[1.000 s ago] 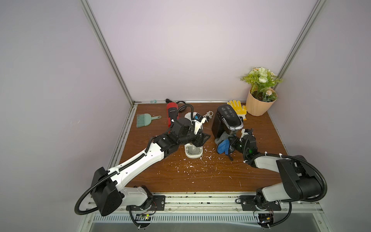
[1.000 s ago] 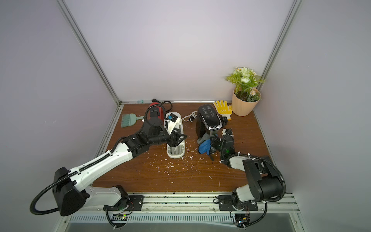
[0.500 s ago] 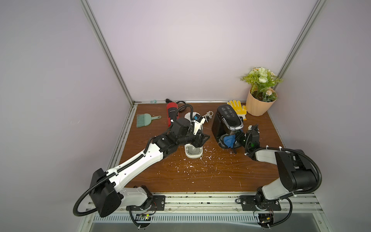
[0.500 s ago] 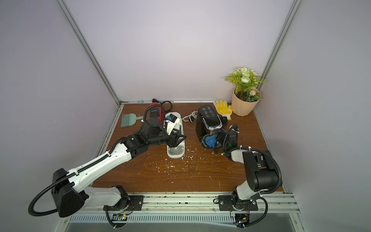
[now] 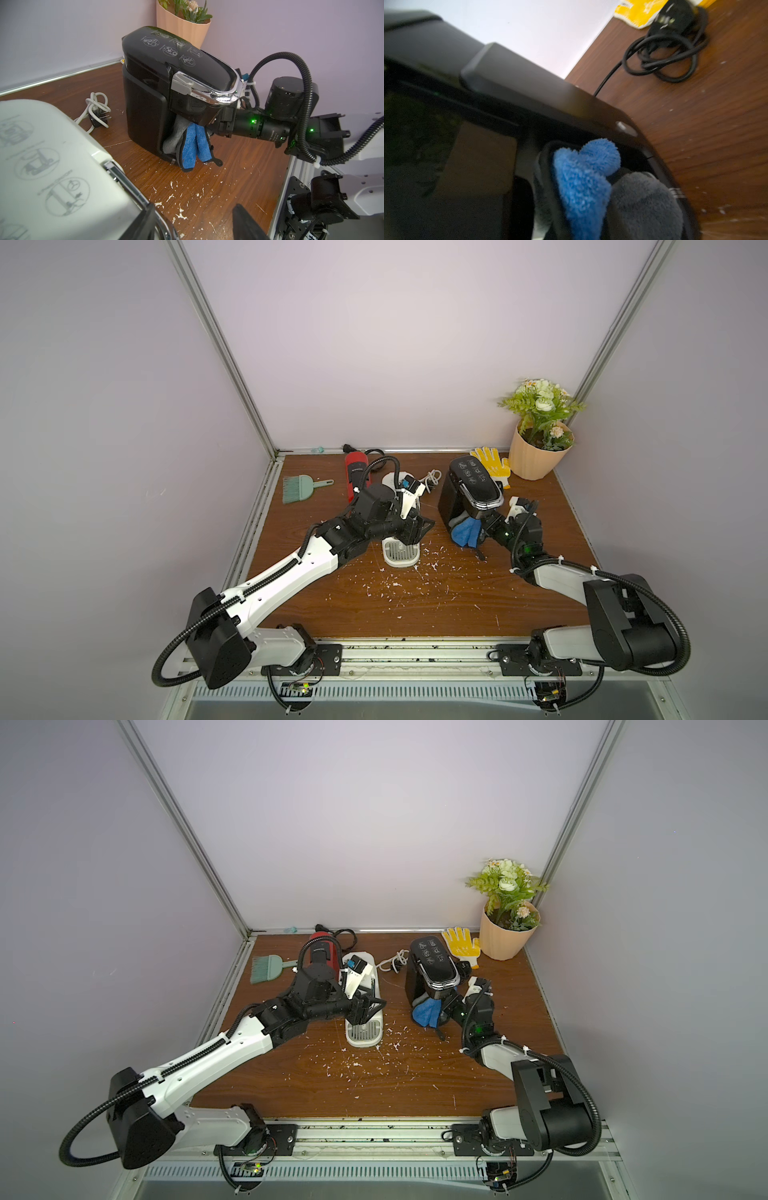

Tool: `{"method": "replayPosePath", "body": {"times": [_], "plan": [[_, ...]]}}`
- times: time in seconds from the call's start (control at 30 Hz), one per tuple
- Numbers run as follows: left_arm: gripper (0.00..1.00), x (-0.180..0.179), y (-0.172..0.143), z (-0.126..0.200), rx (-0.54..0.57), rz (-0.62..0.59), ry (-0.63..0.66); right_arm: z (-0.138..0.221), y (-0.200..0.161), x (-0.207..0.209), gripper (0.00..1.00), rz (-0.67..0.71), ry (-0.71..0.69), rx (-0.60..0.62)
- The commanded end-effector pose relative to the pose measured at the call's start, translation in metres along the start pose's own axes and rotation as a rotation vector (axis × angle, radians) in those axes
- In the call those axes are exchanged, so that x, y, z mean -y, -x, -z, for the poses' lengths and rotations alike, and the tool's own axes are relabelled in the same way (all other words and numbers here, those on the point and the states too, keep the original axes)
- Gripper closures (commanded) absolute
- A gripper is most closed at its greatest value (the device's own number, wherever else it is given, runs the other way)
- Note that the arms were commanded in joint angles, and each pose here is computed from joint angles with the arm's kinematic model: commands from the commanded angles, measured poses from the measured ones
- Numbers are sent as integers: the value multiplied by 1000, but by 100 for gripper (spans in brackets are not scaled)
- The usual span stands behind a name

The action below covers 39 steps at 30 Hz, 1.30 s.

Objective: Wipe the surface of a coffee machine
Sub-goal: Wipe the dirt from the surface of the coffee machine.

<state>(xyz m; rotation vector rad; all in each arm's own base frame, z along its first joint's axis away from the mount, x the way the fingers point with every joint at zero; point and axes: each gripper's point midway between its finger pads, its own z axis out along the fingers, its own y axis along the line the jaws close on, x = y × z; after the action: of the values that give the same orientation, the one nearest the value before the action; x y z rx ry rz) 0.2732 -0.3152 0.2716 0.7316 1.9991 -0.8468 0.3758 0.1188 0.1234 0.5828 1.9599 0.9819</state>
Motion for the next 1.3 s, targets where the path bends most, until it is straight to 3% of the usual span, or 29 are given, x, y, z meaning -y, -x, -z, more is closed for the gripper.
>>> {"method": "replayPosePath", "body": {"times": [0.0, 0.23, 0.53, 0.97, 1.27], "plan": [[39, -2, -12, -3, -39, 27, 4, -9, -6, -29, 95, -66, 169, -40], [39, -4, -18, 3, -42, 35, 20, -29, -6, -27, 95, -176, 270, -15], [39, -4, -18, 6, -43, 31, 26, -30, 32, -1, 96, -207, 152, 153], [39, -5, -19, 6, -43, 31, 28, -13, 74, 9, 96, -172, 105, 227], [39, -5, -19, 2, -41, 33, 21, 6, 28, 1, 96, -178, 130, 94]]}}
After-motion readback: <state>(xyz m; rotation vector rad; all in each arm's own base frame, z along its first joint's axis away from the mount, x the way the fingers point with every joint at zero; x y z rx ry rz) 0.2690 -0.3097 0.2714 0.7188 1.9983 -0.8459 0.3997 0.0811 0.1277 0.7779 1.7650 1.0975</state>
